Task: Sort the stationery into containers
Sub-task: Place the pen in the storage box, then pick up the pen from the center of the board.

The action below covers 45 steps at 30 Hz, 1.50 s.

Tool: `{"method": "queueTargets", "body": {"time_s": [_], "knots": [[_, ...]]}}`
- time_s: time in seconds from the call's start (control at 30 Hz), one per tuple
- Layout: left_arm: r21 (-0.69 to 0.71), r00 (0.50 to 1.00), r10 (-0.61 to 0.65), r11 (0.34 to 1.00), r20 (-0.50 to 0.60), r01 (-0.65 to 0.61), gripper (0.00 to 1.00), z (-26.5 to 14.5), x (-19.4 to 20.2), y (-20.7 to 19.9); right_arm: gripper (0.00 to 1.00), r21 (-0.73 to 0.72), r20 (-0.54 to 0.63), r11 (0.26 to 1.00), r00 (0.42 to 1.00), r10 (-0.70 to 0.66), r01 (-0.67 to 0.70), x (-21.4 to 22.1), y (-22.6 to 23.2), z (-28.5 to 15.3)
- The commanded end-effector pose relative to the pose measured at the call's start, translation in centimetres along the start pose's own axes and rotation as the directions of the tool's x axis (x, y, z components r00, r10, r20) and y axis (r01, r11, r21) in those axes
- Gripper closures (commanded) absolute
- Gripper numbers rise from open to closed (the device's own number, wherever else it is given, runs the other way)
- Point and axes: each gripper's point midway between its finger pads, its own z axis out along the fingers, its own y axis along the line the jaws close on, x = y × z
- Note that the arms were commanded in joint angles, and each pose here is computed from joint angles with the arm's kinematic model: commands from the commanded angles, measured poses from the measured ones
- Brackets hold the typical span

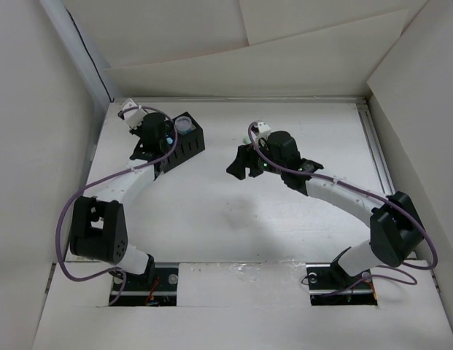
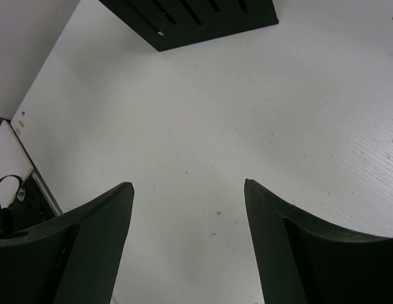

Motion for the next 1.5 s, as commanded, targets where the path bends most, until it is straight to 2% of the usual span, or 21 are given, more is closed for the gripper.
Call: {"method": "queueTargets", "body": {"time_s": [0.0,0.4,0.57,0.77,0.87,1.0,1.07,1.1,1.13,1.2,1.33,1.43,1.47], "knots": [[-0.032,0.995,0.025,0.999,0.092,-0.022,1.0,0.6,-3.1,-0.7,0.23,-0.007,0.05,1.0,0.999,-0.007,0.008,-1.1,0.0,0.2],[-0.119,0.979,0.156,0.983,0.134,-0.141,0.99,3.4,-2.5,-0.4,0.23,0.053,0.089,0.999,0.996,0.009,-0.013,-2.0,-1.8,-0.2],[-0.12,0.977,0.167,0.981,0.133,-0.151,0.93,4.1,-1.7,-0.5,0.23,0.16,0.116,0.987,0.993,0.016,-0.034,-2.4,-4.4,0.0],[-0.099,0.986,0.115,0.99,0.118,-0.104,0.59,3.6,-1.2,-0.4,0.23,0.398,0.198,0.909,0.979,0.044,-0.121,-3.7,-10.5,1.0],[-0.068,0.99,0.077,0.995,0.119,-0.07,0.46,2.7,-1.8,-0.6,0.19,0.527,0.167,0.839,0.984,0.054,-0.136,-2.6,-14.3,1.8],[-0.01,0.992,-0.009,1.0,0.123,0.01,0.39,0.8,-2.5,-0.5,0.06,0.632,0.131,0.764,0.989,0.06,-0.13,-2.3,-17.5,3.3],[0.044,0.988,-0.075,0.997,0.133,0.07,0.38,-0.6,-3.9,-1.0,0.04,0.684,0.072,0.721,0.994,0.082,-0.109,-0.6,-19.9,3.9],[0.066,0.988,-0.087,0.995,0.124,0.08,0.38,-1.4,-3.8,-1.3,0.04,0.692,0.078,0.714,0.994,0.077,-0.11,-1.3,-20.1,4.4],[0.074,0.989,-0.085,0.994,0.118,0.077,0.38,-2.0,-3.2,-1.0,0.04,0.709,0.041,0.699,0.995,0.086,-0.09,-0.1,-21.4,4.9],[0.148,0.985,-0.143,0.981,0.094,0.129,0.38,-4.0,-3.6,-2.1,0.05,0.724,0.009,0.686,0.995,0.095,-0.072,0.5,-22.5,5.3],[0.295,0.977,-0.21,0.932,-0.034,0.211,0.39,-7.1,-1.3,-3.1,0.1,0.732,-0.028,0.679,0.993,0.111,-0.055,1.0,-23.7,6.6],[0.348,0.978,-0.19,0.914,-0.088,0.208,0.4,-8.9,0.7,-2.9,0.24,0.737,-0.057,0.674,0.992,0.116,-0.037,1.6,-24.1,6.9],[0.362,0.978,-0.181,0.909,-0.106,0.207,0.4,-9.2,1.2,-2.9,0.32,0.737,-0.056,0.674,0.992,0.116,-0.037,1.6,-24.1,6.9]]}}
